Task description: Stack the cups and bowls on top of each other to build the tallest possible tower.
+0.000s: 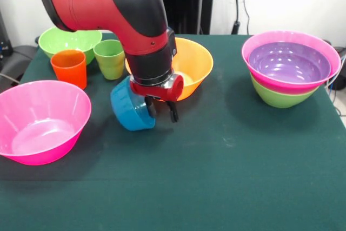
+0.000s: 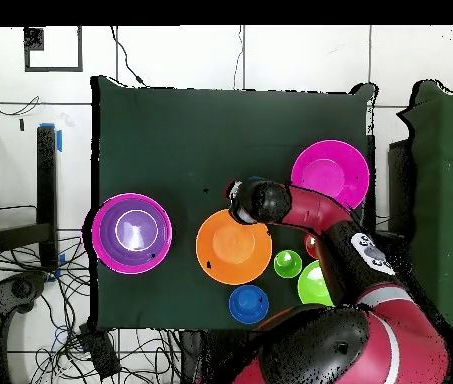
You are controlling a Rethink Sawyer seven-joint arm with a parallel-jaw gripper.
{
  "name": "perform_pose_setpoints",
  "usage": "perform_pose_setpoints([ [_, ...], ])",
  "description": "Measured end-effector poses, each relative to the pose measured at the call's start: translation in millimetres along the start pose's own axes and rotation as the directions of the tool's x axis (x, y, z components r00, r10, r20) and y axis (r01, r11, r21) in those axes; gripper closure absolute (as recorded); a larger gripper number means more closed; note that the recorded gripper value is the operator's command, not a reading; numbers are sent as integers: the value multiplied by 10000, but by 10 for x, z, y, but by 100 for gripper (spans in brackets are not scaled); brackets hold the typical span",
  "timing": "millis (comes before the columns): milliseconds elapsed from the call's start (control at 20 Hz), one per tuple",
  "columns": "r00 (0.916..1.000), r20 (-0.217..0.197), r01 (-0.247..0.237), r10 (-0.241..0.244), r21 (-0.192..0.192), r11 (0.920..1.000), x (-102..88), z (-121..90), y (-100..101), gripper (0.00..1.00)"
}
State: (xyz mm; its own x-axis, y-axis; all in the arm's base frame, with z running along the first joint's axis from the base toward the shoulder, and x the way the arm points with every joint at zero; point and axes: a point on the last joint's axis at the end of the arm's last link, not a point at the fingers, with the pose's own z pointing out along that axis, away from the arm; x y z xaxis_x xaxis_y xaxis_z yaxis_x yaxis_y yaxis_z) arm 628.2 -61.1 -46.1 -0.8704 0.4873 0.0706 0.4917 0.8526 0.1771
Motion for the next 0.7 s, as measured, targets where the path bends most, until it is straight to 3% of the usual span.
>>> perform_pose_setpoints([
  [300,9991,429,74,-78,84,9999,-140,-239,13,0],
  [500,9970,751,141,-163,306,9994,-285,-579,4,0],
  [700,9964,822,177,-223,554,9983,-361,-861,-13,0],
])
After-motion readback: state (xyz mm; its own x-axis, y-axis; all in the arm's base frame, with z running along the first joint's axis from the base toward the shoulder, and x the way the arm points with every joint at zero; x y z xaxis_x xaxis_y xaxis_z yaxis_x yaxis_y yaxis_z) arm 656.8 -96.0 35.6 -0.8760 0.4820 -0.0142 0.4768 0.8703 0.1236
